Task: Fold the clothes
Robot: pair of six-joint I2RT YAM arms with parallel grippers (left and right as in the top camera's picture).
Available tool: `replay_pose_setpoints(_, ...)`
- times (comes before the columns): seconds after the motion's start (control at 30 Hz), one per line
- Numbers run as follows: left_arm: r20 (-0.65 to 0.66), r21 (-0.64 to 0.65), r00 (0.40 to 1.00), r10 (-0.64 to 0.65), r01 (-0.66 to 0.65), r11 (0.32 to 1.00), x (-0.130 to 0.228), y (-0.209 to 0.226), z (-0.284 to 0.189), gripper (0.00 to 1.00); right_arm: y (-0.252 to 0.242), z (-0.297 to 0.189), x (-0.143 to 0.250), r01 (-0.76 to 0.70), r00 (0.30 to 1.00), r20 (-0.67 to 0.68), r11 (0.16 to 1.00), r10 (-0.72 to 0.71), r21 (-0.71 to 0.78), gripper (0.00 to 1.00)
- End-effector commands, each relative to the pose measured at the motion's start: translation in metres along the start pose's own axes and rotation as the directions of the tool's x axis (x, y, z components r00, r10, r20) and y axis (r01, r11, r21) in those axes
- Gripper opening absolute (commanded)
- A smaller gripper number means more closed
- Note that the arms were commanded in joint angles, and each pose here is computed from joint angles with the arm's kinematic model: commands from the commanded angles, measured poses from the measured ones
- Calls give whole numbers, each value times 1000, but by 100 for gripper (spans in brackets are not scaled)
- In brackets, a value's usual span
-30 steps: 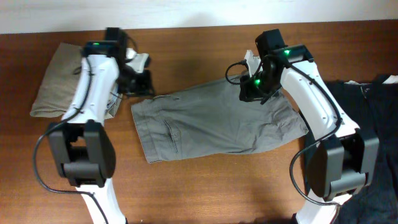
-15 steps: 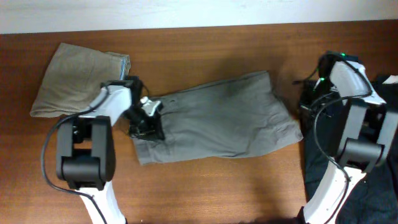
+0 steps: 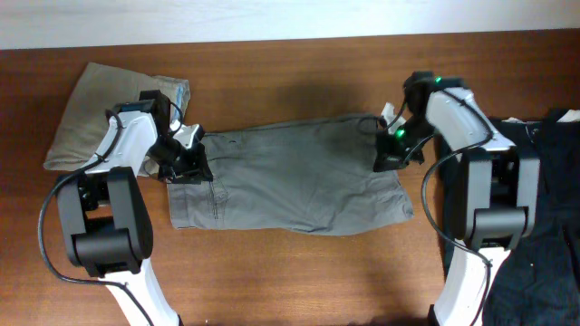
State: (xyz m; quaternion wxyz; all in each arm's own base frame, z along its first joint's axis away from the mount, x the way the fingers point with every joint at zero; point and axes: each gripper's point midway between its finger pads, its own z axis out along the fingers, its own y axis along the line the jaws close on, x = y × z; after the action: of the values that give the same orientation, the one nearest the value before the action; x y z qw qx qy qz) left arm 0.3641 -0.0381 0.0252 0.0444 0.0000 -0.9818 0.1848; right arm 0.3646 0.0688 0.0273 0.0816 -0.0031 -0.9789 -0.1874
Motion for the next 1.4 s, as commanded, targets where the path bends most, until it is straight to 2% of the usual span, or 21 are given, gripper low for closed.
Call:
replay_pose_setpoints(0.0,-22,16,1000,-10,10,1000,1,-2,2,31,-56,30,25,-192,979,-25,951,204,243,4)
replay_pose_setpoints(0.03,-31,16,999,-13,13,1000,4,-2,2,31,-71,29,33,-254,962,-27,930,271,266,4)
replay_pose_setpoints(0.1,-30,16,999,-12,13,1000,4,-2,2,31,-74,21,32,-277,956,-30,935,290,220,4)
replay_pose_setpoints(0.17,-22,15,1000,-9,10,1000,1,-2,1,37,-23,-3,17,-65,998,-11,990,64,-128,4)
replay_pose_setpoints(0.23,-19,15,1000,-8,9,1000,0,-3,0,37,4,-42,8,44,996,90,961,-20,-274,4)
replay_pose_setpoints(0.27,-21,15,1000,-9,10,1000,1,-3,-1,37,5,-58,5,54,992,125,961,-20,-272,5)
replay_pose_setpoints(0.3,-21,15,1000,-14,14,1000,1,-1,-1,37,8,-70,5,64,989,148,961,-24,-268,16)
replay_pose_setpoints(0.37,-11,-1,1000,-23,23,1000,-1,6,-3,49,13,-77,6,79,986,163,961,-37,-263,20)
replay_pose_setpoints(0.43,29,-24,999,-38,39,999,-9,21,-7,54,23,-69,9,69,990,133,963,-35,-260,17)
replay_pose_setpoints(0.53,47,79,995,-83,79,994,-11,18,-18,54,10,-30,9,-80,994,71,996,83,-42,10)
replay_pose_setpoints(0.67,52,-43,990,-132,135,990,-9,54,-39,55,10,10,12,-115,992,48,992,113,56,6)
replay_pose_setpoints(0.77,57,-71,987,-148,152,986,-8,66,-39,64,3,20,11,-152,987,64,986,147,74,7)
replay_pose_setpoints(0.83,44,-36,988,-147,149,988,-5,60,-30,75,1,26,14,-152,987,59,985,148,76,7)
replay_pose_setpoints(0.9,35,24,990,-139,138,990,-2,49,-14,79,0,27,14,-151,987,63,986,146,75,7)
replay_pose_setpoints(1.0,14,114,994,-106,104,988,11,29,25,79,0,27,11,-147,987,73,986,142,73,7)
replay_pose_setpoints(1.17,26,130,997,-78,74,989,20,15,65,79,0,27,11,-147,987,73,986,142,73,7)
replay_pose_setpoints(1.2,38,160,997,-64,57,985,18,7,67,78,0,27,11,-147,987,73,986,142,72,7)
replay_pose_setpoints(1.23,45,170,998,-48,40,985,16,1,68,68,0,27,11,-147,987,73,986,142,72,7)
replay_pose_setpoints(1.3,51,169,998,-42,33,985,14,0,68,36,0,27,12,-148,987,69,986,143,73,7)
replay_pose_setpoints(1.33,51,169,998,-42,33,985,14,0,68,16,0,27,12,-149,987,68,986,144,73,7)
replay_pose_setpoints(1.37,52,169,998,-44,35,985,14,1,68,10,0,27,12,-149,987,68,986,144,73,7)
